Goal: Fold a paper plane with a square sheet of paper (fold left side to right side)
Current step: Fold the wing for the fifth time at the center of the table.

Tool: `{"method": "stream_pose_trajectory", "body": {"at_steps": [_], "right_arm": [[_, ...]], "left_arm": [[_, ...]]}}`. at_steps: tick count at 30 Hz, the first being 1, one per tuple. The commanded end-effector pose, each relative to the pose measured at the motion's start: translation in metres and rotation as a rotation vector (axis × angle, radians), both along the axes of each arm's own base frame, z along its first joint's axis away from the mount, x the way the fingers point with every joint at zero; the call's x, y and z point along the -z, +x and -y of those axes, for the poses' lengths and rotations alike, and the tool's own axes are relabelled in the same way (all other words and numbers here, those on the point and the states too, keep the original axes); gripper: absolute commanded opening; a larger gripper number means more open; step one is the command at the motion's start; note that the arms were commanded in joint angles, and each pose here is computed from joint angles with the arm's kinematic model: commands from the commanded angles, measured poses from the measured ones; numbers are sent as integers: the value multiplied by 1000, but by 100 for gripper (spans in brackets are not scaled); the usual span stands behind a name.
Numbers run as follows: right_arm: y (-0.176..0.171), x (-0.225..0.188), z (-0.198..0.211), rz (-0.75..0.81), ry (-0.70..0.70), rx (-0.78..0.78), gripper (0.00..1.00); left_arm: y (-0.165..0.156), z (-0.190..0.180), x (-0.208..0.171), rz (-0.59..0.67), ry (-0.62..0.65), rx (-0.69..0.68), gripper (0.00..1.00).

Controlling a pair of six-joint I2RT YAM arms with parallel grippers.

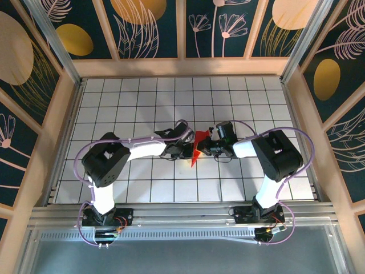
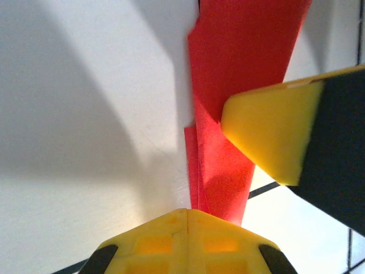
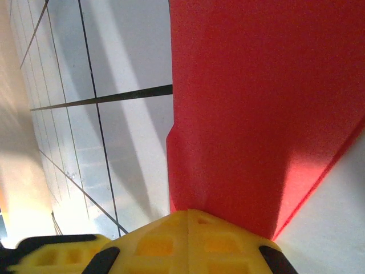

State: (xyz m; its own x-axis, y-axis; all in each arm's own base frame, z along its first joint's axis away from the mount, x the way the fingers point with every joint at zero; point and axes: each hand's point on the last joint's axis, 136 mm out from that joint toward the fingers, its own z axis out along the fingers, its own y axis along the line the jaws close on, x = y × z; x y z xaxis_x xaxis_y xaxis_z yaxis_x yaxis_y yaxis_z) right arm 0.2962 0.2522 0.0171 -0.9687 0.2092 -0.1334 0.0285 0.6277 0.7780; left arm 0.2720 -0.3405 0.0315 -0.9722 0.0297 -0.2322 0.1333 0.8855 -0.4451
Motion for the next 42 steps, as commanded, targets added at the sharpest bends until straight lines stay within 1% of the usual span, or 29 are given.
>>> {"method": "stream_pose_trajectory", "body": {"at_steps": [1, 4, 7, 10, 14, 22, 35, 42], "right_arm": [[-37, 50, 20, -168, -120, 3, 0], [-36, 49, 19, -165, -118, 4, 0], [-37, 50, 20, -166, -120, 4, 0], [-38, 51, 21, -164, -121, 7, 0], [-37, 50, 20, -162, -116, 12, 0], [-34, 50, 20, -159, -120, 14, 0], [-33, 52, 22, -159, -149, 6, 0], [-33, 53, 23, -160, -154, 7, 0]], "left_arm": [[0, 6, -38, 36, -87, 29, 0], [-14, 16, -45, -23, -175, 67, 0], [-30, 24, -39, -103, -252, 90, 0], [-37, 29, -33, -143, -302, 95, 0], [-37, 30, -21, -163, -291, 91, 0], [-39, 36, -11, -189, -305, 107, 0], [-41, 29, 11, -210, -240, 102, 0], [-46, 24, 16, -224, -230, 102, 0]]}}
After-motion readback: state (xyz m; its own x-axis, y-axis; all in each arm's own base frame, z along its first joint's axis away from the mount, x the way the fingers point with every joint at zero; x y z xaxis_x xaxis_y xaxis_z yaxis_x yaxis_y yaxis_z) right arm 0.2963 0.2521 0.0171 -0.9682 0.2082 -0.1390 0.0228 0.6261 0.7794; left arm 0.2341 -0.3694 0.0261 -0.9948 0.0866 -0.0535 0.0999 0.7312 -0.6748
